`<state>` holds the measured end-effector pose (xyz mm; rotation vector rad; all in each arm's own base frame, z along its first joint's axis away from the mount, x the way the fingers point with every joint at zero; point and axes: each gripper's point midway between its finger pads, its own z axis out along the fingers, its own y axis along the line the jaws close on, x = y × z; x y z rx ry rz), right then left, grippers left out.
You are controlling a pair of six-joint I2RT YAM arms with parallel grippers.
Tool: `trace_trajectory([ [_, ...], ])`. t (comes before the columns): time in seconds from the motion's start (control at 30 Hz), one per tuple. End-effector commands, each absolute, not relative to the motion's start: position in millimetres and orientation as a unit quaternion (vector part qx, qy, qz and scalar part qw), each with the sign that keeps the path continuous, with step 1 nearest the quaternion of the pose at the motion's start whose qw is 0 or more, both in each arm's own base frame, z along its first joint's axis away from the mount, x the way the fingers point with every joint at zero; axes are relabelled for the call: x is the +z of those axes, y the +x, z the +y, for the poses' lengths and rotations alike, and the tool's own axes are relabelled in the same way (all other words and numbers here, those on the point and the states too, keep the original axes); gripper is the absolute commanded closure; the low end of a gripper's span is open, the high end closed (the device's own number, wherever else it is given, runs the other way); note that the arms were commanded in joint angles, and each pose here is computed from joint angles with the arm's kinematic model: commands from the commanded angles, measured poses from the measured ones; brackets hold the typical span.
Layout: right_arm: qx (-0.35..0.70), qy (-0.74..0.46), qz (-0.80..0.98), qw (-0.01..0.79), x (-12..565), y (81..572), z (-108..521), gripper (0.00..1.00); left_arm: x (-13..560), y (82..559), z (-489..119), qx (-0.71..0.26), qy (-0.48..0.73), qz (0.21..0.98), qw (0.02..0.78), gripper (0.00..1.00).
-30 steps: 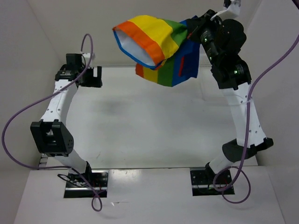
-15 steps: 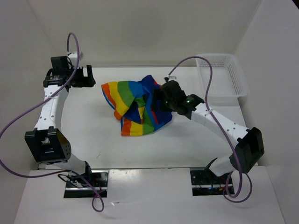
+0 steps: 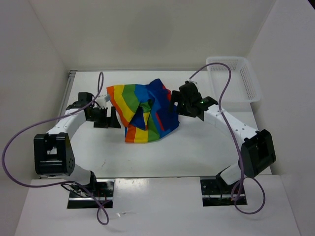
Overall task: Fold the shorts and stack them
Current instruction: Move the shorts to the center of the board, then fold the shorts
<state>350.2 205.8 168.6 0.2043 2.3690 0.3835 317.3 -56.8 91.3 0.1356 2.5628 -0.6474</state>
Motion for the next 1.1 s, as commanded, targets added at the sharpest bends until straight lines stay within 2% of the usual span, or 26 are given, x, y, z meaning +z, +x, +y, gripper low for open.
trace_trajectory([
  [0.0,0.17,0.091,0.921,0.339,158,342,192,0.03,95,288,-92,-0.32,0.074,0.92,0.214,0.03],
  [0.1,0.17,0.087,0.928,0.32,139,339,195,0.03,76,268,-120,-0.341,0.105,0.92,0.162,0.03],
  [0.23,0.171,0.084,0.933,0.305,127,342,201,0.03,52,261,-129,-0.301,0.131,0.936,0.125,0.03],
  [0.43,0.174,0.086,0.933,0.304,123,345,200,0.03,23,247,-149,-0.271,0.175,0.943,0.079,0.09],
  [0.57,0.174,0.08,0.933,0.305,118,344,197,0.03,16,257,-147,-0.239,0.189,0.947,0.102,0.17],
  [0.63,0.171,0.08,0.933,0.307,112,344,192,0.03,13,267,-147,-0.234,0.192,0.946,0.119,0.24],
  [0.67,0.17,0.075,0.933,0.308,110,346,193,0.03,8,269,-146,-0.228,0.191,0.947,0.118,0.44],
  [0.7,0.162,0.072,0.936,0.306,102,346,191,0.03,9,273,-147,-0.229,0.192,0.947,0.12,0.56],
  [0.73,0.164,0.072,0.934,0.31,101,350,193,0.03,8,276,-146,-0.222,0.19,0.949,0.118,0.72],
  [0.77,0.161,0.069,0.931,0.319,104,356,193,0.06,18,290,-147,-0.215,0.192,0.948,0.134,0.99],
  [0.83,0.162,0.076,0.925,0.335,116,370,193,0.15,42,303,-140,-0.187,0.191,0.951,0.156,1.0],
  [0.87,0.161,0.086,0.922,0.341,120,377,186,0.15,58,308,-139,-0.183,0.192,0.949,0.168,1.0],
  [0.93,0.164,0.093,0.914,0.36,134,385,177,0.15,123,344,-129,-0.174,0.18,0.932,0.262,1.0],
  [1.07,0.196,0.114,0.899,0.375,153,397,159,0.07,245,373,-113,-0.185,0.171,0.879,0.405,1.0],
])
